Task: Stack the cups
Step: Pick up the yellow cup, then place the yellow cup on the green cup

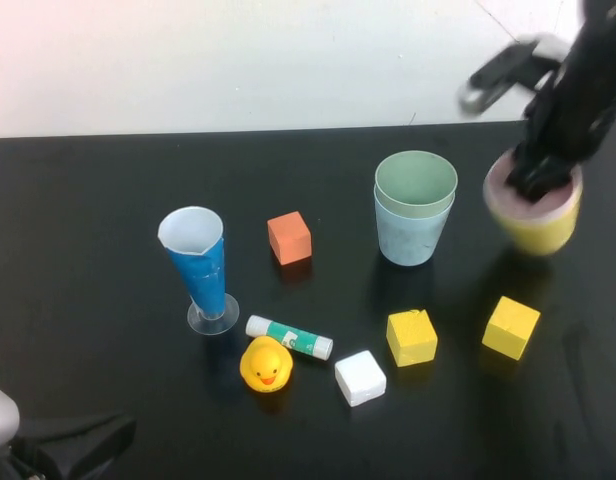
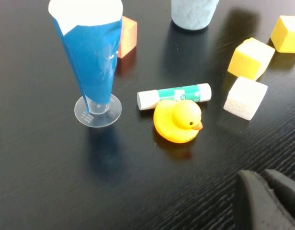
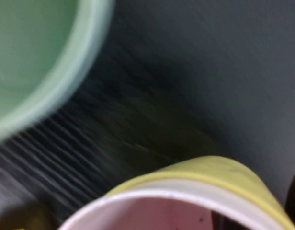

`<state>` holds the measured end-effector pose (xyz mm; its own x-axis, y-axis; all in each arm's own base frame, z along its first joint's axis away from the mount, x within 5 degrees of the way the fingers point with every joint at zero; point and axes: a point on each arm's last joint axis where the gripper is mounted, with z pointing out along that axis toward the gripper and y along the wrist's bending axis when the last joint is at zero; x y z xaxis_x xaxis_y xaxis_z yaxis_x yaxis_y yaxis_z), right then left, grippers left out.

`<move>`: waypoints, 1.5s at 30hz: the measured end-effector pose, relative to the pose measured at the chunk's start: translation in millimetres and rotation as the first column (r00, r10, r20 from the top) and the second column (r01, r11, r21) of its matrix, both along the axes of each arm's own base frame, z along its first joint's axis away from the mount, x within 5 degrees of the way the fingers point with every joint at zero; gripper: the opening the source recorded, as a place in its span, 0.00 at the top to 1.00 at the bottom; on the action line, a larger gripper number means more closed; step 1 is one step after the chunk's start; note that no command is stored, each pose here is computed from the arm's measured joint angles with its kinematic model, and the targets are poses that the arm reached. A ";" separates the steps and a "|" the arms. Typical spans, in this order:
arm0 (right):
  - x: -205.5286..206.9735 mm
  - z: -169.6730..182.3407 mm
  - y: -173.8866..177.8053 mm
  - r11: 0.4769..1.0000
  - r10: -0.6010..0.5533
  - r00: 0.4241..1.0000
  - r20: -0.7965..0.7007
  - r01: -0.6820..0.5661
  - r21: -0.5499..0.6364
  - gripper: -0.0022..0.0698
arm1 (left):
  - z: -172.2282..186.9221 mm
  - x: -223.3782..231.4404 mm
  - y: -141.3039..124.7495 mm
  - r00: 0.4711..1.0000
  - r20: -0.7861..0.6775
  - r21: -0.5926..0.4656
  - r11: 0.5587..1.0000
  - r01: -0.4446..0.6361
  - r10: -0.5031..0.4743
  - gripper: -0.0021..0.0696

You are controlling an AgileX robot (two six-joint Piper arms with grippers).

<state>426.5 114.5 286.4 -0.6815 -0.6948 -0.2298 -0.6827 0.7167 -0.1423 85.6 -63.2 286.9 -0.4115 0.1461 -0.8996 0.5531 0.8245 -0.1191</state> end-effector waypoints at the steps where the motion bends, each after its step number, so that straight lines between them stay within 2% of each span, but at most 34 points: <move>1: -3.8 15.3 -3.3 1.000 -0.006 0.999 0.038 0.006 -0.004 0.64 | -0.4 -0.2 0.0 1.000 -0.005 0.001 1.000 0.000 0.000 0.97; 4: -19.4 64.1 -9.1 1.000 -0.011 0.987 0.159 0.007 0.028 0.64 | -0.6 -0.3 0.1 1.000 -0.007 0.002 1.000 0.001 -0.001 0.97; 7: -44.0 110.6 -7.2 0.991 0.045 0.965 0.258 -0.076 0.113 0.64 | -0.8 -0.1 0.5 1.000 -0.002 0.014 1.000 0.001 0.000 0.97; 9: -56.9 127.9 0.4 0.968 0.099 0.953 0.288 -0.160 0.195 0.64 | -0.8 0.3 1.0 1.000 0.007 0.026 1.000 0.000 0.000 0.97; 12: -64.6 134.6 14.1 0.919 0.160 0.942 0.295 -0.251 0.305 0.64 | -0.9 0.7 1.7 1.000 0.018 0.042 0.999 -0.001 0.000 0.97; 16: -57.8 122.2 27.8 0.882 0.190 0.948 0.256 -0.280 0.378 0.64 | -0.9 1.2 2.3 1.000 0.029 0.058 0.998 -0.002 0.000 0.97; 21: -37.0 93.1 39.1 0.859 0.186 0.963 0.193 -0.255 0.443 0.64 | -1.0 1.2 2.5 1.000 0.031 0.062 0.998 -0.002 0.000 0.97; 31: -7.3 42.0 48.5 0.865 0.173 0.980 0.101 -0.200 0.460 0.63 | -1.3 1.1 2.6 1.000 0.025 0.061 0.998 -0.003 0.002 0.97; 33: -4.2 35.3 49.3 0.867 0.173 0.981 0.088 -0.194 0.459 0.59 | -1.3 1.1 2.6 1.000 0.025 0.061 0.998 -0.003 0.002 0.97; 37: 1.1 23.5 48.6 0.883 0.165 0.984 0.065 -0.176 0.436 0.44 | -1.3 1.0 2.4 1.000 0.022 0.058 0.998 -0.003 0.002 0.97; 45: 12.0 -11.0 48.8 0.908 0.152 0.988 -0.026 -0.129 0.398 0.40 | -1.7 0.7 2.3 1.000 0.016 0.056 0.998 -0.002 0.002 0.97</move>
<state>438.5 163.2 275.5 -0.6027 -0.6453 -0.4694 -0.7793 0.6025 0.1723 86.3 -60.9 285.2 -0.3974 0.1958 -0.8965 0.5529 0.8308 -0.0637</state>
